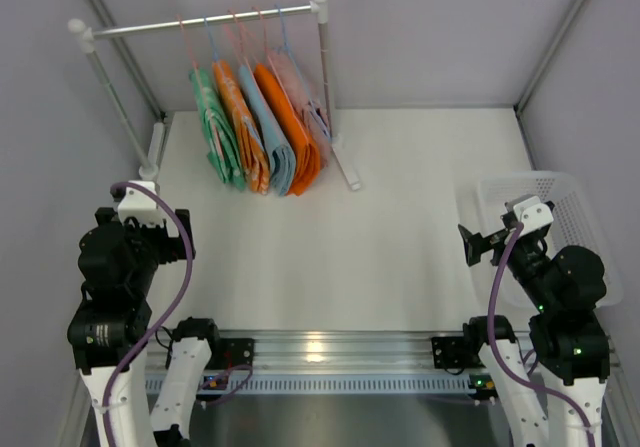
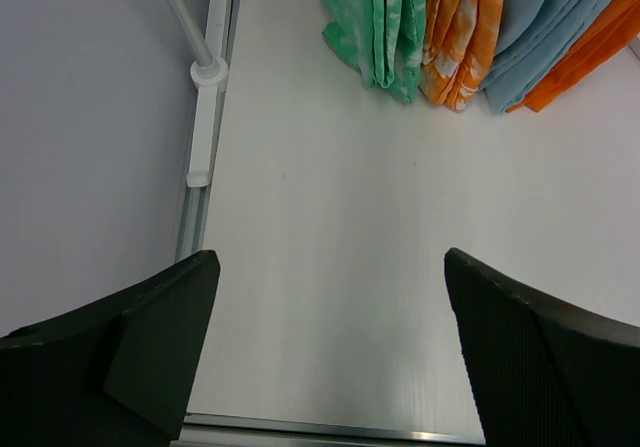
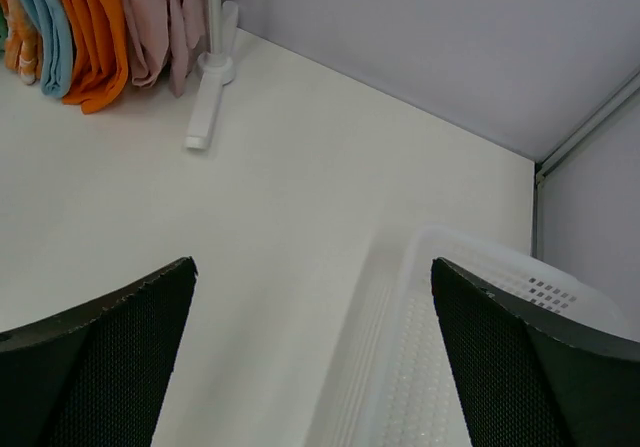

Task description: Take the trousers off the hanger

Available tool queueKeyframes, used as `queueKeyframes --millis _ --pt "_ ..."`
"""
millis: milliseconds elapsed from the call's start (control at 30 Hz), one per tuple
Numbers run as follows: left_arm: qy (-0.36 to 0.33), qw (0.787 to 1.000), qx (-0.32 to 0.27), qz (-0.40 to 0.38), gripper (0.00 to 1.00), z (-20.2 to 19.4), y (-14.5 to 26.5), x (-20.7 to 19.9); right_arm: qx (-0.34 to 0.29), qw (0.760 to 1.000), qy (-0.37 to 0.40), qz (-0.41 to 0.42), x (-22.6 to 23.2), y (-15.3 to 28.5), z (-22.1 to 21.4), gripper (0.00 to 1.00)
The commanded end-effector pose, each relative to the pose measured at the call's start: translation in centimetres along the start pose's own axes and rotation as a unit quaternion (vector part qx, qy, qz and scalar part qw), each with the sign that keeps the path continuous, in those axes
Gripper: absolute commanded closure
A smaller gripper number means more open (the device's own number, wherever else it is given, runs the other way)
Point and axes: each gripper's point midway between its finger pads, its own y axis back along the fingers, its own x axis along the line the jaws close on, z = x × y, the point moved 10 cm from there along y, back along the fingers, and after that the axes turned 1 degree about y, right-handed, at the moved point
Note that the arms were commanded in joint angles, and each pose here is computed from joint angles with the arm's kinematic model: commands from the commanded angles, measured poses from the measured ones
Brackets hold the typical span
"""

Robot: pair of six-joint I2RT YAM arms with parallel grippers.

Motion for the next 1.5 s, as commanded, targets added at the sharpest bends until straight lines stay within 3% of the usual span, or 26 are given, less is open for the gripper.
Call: queueKeyframes --millis 0,333,467,800,967,1167,1467 --pt "0.002 1.000 -0.016 0.008 0.01 0.2 0.1 0.1 0.000 1.000 -0.008 0.001 0.0 -0.1 0.1 0.00" --pt "0.009 1.000 -0.005 0.021 0.01 0.3 -0.2 0.3 0.002 1.000 -0.010 0.003 0.0 -0.3 0.0 0.01" --pt "0.043 0.999 0.010 0.024 0.01 0.9 -1.0 0.1 0.003 1.000 -0.011 0.005 0.0 -0.4 0.1 0.00" --pt "0.116 0.980 -0.014 -0.159 0.01 8.2 -3.9 -2.5 0.006 1.000 -0.007 0.012 -0.3 -0.9 0.9 0.01" --pt "0.143 0.971 -0.055 -0.184 0.01 12.7 -6.4 -2.7 0.006 1.000 -0.008 0.024 -0.5 -1.4 1.5 0.00" --pt "0.192 0.964 -0.045 -0.181 0.01 16.7 -10.8 -2.3 0.005 0.999 -0.017 0.037 -0.8 -2.6 2.4 0.00" --pt "0.306 0.921 -0.020 -0.242 0.01 17.6 -18.8 2.0 0.006 0.997 -0.032 0.064 -0.9 -4.1 2.9 0.01"
